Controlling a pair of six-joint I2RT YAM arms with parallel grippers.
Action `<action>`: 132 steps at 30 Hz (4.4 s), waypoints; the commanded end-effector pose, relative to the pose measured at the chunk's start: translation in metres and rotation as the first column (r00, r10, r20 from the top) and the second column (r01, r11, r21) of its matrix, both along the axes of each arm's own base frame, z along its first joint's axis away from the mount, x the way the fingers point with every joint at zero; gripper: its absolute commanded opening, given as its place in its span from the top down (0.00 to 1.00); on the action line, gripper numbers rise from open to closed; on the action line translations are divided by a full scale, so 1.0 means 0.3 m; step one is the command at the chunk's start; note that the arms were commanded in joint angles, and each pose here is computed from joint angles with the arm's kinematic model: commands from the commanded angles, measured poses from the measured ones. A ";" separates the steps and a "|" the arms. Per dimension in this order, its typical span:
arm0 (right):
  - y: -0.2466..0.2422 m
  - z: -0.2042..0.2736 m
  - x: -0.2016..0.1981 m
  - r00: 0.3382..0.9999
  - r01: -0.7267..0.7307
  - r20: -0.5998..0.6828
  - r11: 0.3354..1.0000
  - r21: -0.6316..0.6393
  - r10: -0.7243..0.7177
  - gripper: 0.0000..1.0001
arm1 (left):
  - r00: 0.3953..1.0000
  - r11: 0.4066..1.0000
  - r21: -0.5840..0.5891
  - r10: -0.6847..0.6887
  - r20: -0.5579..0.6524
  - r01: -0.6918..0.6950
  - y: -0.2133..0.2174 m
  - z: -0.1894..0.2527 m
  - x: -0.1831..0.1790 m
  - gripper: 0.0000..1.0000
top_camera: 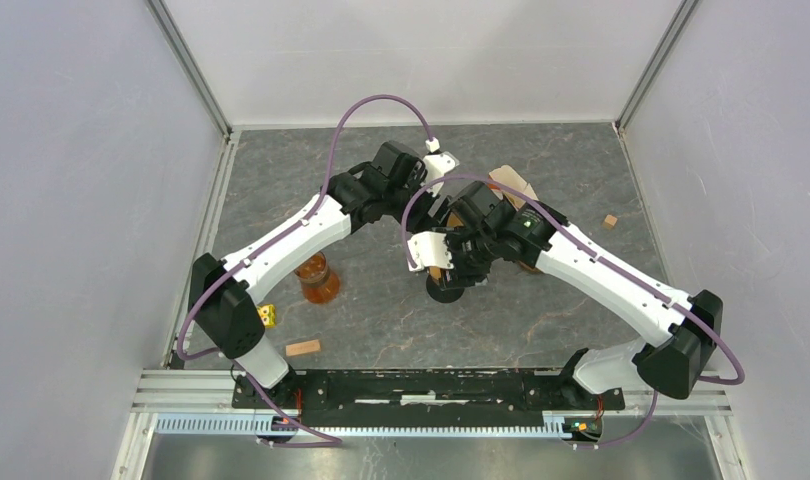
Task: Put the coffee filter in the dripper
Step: Place the coffee filter in the coffee dripper.
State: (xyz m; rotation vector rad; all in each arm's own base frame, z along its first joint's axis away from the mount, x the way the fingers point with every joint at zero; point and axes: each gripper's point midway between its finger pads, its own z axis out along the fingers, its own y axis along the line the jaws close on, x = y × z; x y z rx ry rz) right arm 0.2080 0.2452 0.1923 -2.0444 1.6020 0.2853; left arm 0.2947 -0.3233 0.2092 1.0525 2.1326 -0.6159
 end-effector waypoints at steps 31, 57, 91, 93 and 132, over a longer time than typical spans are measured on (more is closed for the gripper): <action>0.075 0.029 0.009 0.991 0.134 -0.047 0.982 0.134 -0.129 0.64 | 1.000 0.998 -0.057 0.026 -0.010 -0.026 -0.016 0.014 -0.013 0.16; 0.026 -0.060 0.005 0.993 0.122 -0.009 0.989 0.086 -0.122 0.57 | 1.000 1.000 -0.016 0.026 -0.002 -0.026 -0.008 -0.030 0.003 0.16; 0.033 -0.014 0.024 0.995 0.099 0.021 0.991 0.086 -0.101 0.35 | 0.999 1.000 -0.009 0.011 0.042 -0.011 -0.004 -0.001 0.016 0.15; 0.033 0.008 0.028 0.994 0.101 0.030 0.990 0.101 -0.105 0.32 | 0.999 1.000 -0.014 0.010 0.044 -0.010 -0.006 0.009 0.017 0.14; -0.071 0.318 0.025 0.982 0.142 0.059 0.913 0.382 -0.177 0.19 | 0.978 0.954 -0.281 0.150 0.146 -0.104 0.128 0.379 0.077 0.00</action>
